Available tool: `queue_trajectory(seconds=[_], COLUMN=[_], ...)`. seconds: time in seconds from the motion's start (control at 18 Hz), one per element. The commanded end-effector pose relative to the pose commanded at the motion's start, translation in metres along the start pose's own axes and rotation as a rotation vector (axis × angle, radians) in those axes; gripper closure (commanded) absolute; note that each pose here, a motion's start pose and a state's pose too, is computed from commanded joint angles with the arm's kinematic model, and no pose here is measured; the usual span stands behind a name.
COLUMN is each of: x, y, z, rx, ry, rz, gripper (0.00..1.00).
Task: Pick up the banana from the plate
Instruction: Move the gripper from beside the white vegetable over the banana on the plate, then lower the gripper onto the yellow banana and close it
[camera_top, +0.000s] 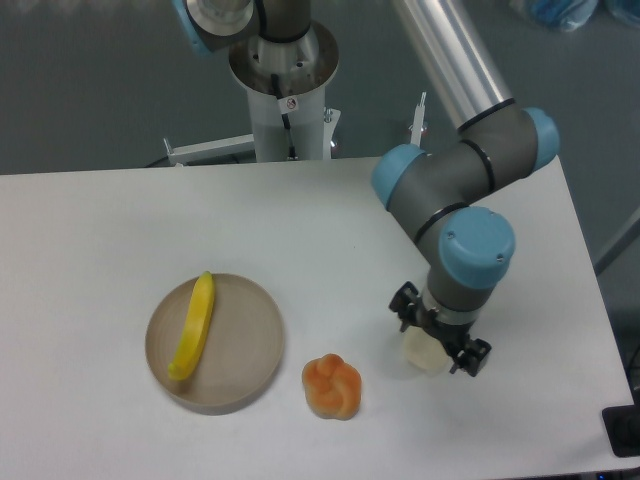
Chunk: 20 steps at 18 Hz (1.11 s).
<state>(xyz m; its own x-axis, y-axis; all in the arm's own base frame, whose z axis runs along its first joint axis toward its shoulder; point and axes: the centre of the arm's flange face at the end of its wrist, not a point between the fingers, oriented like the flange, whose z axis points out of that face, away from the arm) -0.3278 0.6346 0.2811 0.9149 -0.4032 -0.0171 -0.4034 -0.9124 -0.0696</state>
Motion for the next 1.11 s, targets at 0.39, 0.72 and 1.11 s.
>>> queue_trajectory(seconds=[0.39, 0.72, 1.11], x=[0.136, 0.19, 0.225], y=[-0.106, -0.135, -0.129], z=[0.029, 0.047, 0.076], rx=[-0.028, -0.052, -0.116], ry=[0.052, 0.084, 0.119], rz=[-0.08, -0.118, -0.224], gripper=[0.0, 0.0, 0.0])
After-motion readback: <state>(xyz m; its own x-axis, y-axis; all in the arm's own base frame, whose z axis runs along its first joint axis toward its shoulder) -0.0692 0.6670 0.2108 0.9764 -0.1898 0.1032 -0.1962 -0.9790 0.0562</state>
